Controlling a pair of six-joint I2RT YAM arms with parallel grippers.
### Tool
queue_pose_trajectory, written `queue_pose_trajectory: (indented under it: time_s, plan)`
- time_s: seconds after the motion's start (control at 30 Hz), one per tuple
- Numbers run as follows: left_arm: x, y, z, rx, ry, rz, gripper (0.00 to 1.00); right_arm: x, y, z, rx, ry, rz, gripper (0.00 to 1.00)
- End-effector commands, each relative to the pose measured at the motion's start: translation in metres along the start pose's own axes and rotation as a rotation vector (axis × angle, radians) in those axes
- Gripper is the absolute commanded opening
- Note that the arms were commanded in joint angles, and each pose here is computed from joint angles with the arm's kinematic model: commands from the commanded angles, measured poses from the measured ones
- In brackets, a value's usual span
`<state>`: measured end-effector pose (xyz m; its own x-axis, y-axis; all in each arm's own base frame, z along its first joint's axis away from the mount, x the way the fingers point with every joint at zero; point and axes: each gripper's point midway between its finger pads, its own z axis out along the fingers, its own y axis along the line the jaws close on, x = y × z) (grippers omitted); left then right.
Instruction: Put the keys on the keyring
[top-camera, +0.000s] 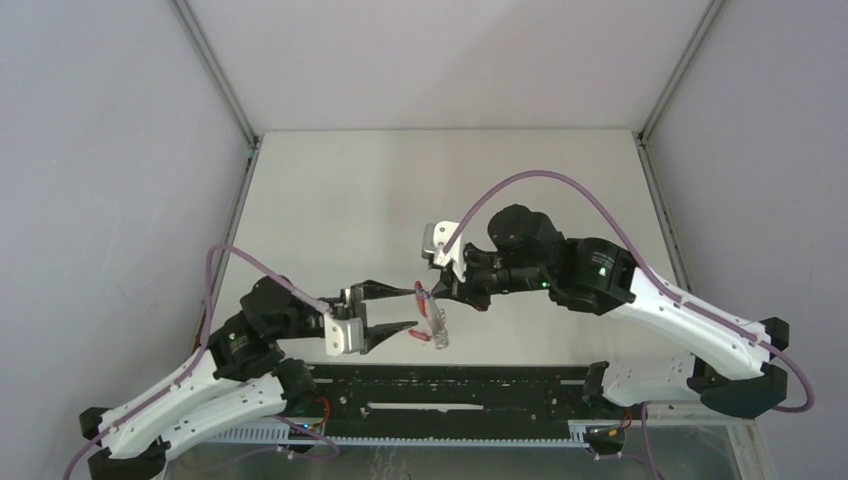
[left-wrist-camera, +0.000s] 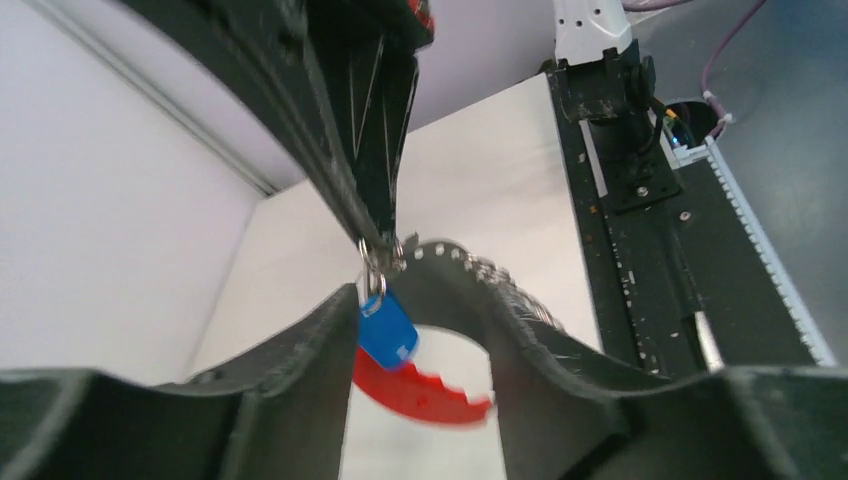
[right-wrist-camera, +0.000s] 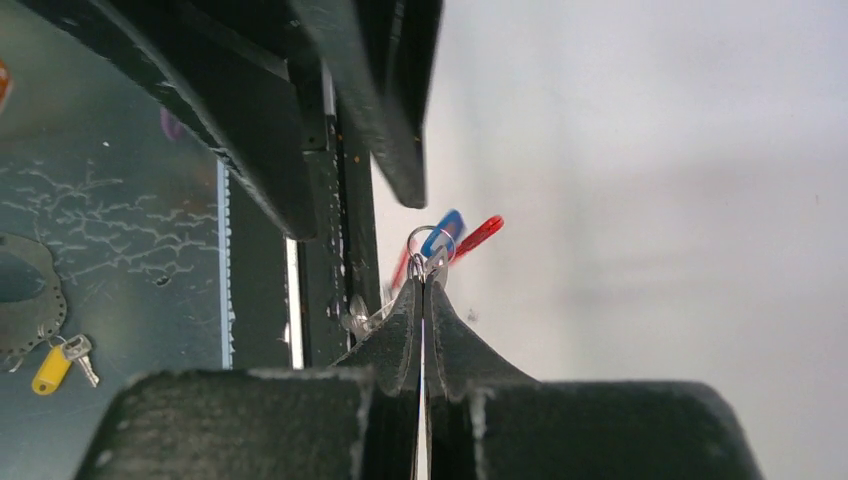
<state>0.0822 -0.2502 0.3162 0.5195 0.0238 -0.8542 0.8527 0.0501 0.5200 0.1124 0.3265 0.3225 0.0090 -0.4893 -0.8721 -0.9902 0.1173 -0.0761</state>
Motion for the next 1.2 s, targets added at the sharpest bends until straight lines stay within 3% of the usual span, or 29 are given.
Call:
queue_pose_trajectory:
  time_s: [0.0, 0.1, 0.13, 0.3, 0.5, 0.67, 0.83, 1.03, 1.17]
  plan:
    - [0.011, 0.017, 0.001, -0.106, 0.045, -0.135, 0.63, -0.037, 0.010, -0.022, -0.043, -0.168, -0.022, 0.00]
    - [0.022, 0.030, 0.002, -0.167, 0.075, -0.260, 0.86, -0.035, 0.011, -0.021, -0.046, -0.167, -0.015, 0.00]
    - [0.023, 0.037, 0.003, -0.199, 0.083, -0.298, 0.88, -0.033, 0.008, -0.019, -0.027, -0.152, -0.003, 0.00]
    - [0.007, 0.056, -0.003, -0.275, 0.048, -0.334, 0.89, -0.021, -0.030, -0.012, 0.178, -0.045, 0.082, 0.00]
    - [0.013, 0.063, -0.016, -0.367, 0.046, -0.290, 0.89, -0.009, -0.058, -0.007, 0.351, 0.059, 0.140, 0.00]
    - [0.012, 0.055, -0.014, -0.320, 0.031, -0.251, 0.83, -0.015, -0.069, -0.007, 0.436, 0.062, 0.180, 0.00]
    - [0.024, 0.043, 0.006, -0.218, 0.075, -0.347, 0.72, -0.026, -0.071, -0.001, 0.492, 0.065, 0.181, 0.00]
    - [0.035, 0.056, 0.013, -0.259, 0.134, -0.380, 0.60, -0.033, -0.065, 0.003, 0.492, 0.038, 0.172, 0.00]
    - [0.020, 0.052, 0.002, -0.252, 0.092, -0.326, 0.52, -0.034, -0.059, 0.005, 0.455, 0.014, 0.149, 0.00]
